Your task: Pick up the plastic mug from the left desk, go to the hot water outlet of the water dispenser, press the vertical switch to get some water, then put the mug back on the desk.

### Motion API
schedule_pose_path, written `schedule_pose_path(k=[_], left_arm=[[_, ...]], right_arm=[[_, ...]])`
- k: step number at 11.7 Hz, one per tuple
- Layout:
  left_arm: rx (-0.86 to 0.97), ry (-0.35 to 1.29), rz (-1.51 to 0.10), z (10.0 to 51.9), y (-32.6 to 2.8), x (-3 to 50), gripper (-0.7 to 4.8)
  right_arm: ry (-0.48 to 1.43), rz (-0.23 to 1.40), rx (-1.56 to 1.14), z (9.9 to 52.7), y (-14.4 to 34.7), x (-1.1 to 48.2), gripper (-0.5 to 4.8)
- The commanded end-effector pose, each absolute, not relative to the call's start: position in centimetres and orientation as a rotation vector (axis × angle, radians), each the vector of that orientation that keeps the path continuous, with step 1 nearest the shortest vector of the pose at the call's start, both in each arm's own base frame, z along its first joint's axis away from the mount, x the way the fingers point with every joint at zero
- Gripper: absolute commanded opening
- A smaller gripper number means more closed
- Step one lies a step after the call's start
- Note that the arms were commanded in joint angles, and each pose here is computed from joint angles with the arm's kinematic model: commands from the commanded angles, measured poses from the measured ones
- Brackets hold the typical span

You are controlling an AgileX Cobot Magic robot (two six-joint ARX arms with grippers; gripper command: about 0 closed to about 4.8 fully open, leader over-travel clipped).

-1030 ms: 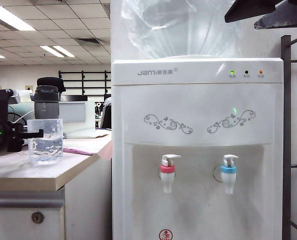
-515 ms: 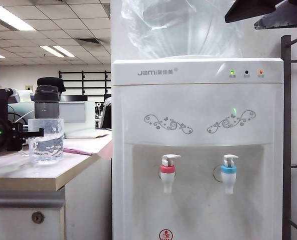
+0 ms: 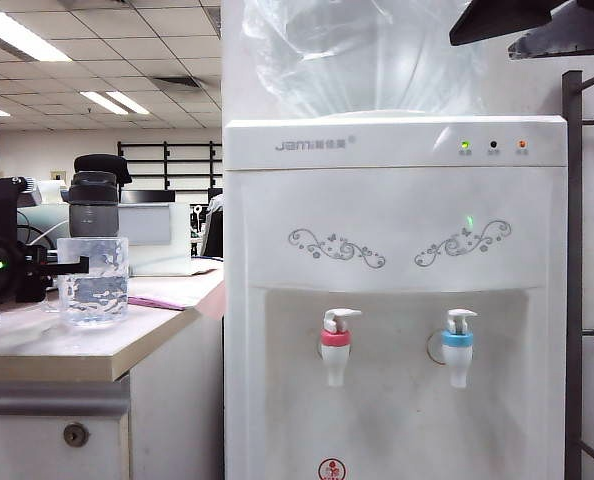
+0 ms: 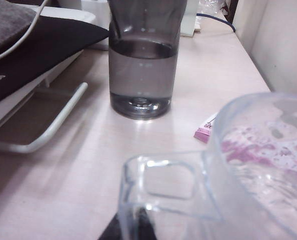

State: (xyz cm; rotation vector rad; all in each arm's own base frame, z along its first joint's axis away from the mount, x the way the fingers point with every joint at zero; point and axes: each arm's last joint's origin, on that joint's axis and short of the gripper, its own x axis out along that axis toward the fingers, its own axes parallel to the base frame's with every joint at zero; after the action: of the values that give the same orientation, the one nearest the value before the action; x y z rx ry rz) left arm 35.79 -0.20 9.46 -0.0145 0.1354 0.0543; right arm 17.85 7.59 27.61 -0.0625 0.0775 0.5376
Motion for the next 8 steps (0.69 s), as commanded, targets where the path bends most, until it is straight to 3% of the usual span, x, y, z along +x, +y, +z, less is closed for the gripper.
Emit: schedule_pose_path(k=[1, 8], left_arm=[[-0.002, 0.152, 0.047, 9.3, -0.3, 35.7, -0.05], [-0.003, 0.121, 0.054, 11.2, -0.3, 34.6, -0.05]], right_arm=[[0.062, 0.536, -0.064, 27.9, 7.6, 17.8, 3.73], [0.068, 0.537, -0.064, 27.8, 7.6, 17.8, 3.73]])
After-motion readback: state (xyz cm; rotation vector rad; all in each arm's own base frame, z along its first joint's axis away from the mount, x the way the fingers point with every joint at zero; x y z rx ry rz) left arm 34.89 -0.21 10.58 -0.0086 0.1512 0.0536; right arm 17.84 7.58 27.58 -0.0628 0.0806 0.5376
